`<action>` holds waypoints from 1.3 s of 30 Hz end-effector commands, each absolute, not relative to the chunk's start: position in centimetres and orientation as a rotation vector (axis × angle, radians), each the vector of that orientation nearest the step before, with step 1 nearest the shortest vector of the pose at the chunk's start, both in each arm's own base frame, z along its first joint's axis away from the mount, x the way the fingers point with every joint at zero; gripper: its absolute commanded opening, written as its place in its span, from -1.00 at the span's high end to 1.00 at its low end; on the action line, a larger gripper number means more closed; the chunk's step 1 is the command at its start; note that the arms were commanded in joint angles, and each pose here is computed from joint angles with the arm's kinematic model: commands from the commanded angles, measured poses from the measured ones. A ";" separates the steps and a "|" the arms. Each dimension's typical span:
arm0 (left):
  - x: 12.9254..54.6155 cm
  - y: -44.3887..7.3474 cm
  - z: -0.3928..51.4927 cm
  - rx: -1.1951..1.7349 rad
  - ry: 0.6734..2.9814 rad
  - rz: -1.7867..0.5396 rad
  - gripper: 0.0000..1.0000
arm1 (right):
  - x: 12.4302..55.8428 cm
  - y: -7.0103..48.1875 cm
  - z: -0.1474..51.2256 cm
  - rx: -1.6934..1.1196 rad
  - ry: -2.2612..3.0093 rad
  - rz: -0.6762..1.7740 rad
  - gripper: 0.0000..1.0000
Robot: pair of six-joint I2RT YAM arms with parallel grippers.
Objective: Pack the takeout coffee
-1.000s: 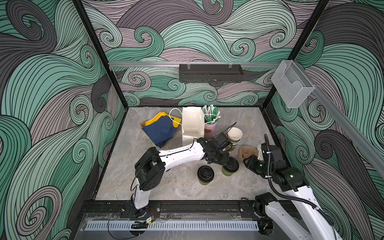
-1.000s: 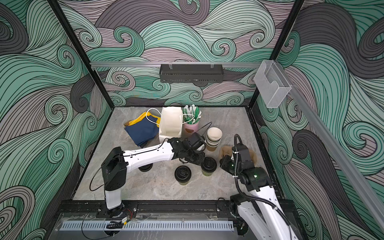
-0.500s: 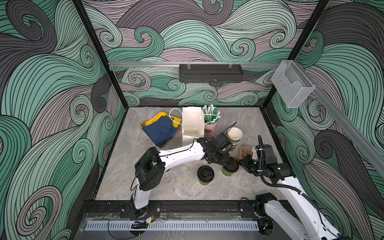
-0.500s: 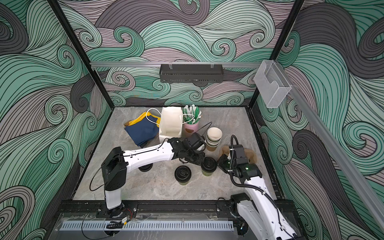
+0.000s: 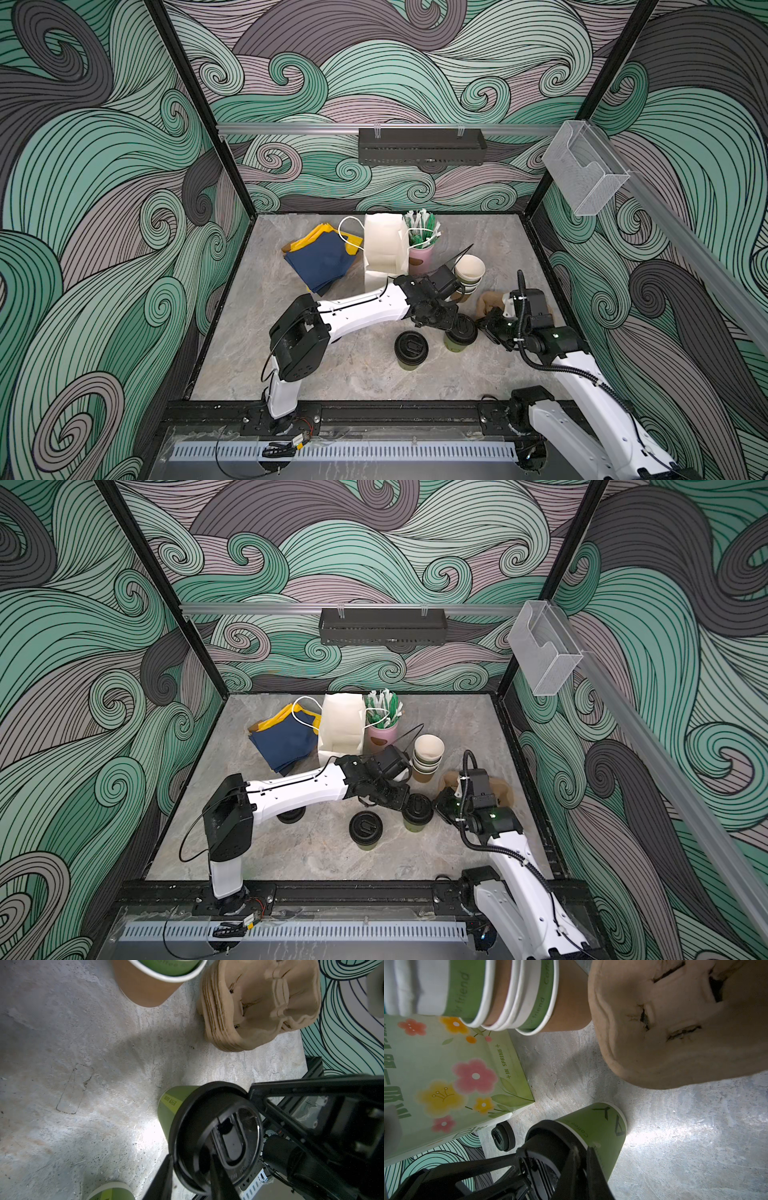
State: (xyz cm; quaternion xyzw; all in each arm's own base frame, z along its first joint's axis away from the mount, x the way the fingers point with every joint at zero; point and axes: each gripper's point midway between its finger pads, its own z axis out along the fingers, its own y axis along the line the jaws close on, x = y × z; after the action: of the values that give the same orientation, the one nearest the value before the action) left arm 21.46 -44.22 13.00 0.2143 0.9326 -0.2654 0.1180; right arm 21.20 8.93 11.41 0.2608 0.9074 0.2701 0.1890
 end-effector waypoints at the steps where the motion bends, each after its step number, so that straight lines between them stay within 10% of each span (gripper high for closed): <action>1: 21.1 -43.6 11.5 0.649 2.774 -0.718 0.41 | 17.9 8.2 8.1 0.832 2.709 0.669 0.75; 13: 21.0 -43.7 11.3 0.645 2.773 -0.719 0.41 | 16.6 7.5 6.9 0.883 2.750 0.609 0.69; 23: 21.4 -44.3 12.4 0.639 2.744 -0.736 0.40 | 19.8 7.9 17.1 0.556 2.488 0.690 0.34; 39: 22.7 -45.2 19.1 0.671 2.559 -0.814 -0.06 | 18.9 6.9 22.0 0.418 2.422 0.602 0.14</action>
State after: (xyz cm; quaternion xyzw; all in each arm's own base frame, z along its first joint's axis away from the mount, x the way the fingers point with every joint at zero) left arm 22.59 -44.97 15.30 0.2224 0.9238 -0.2715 0.1532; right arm 19.53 7.46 21.42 0.1637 0.9099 0.2433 0.2935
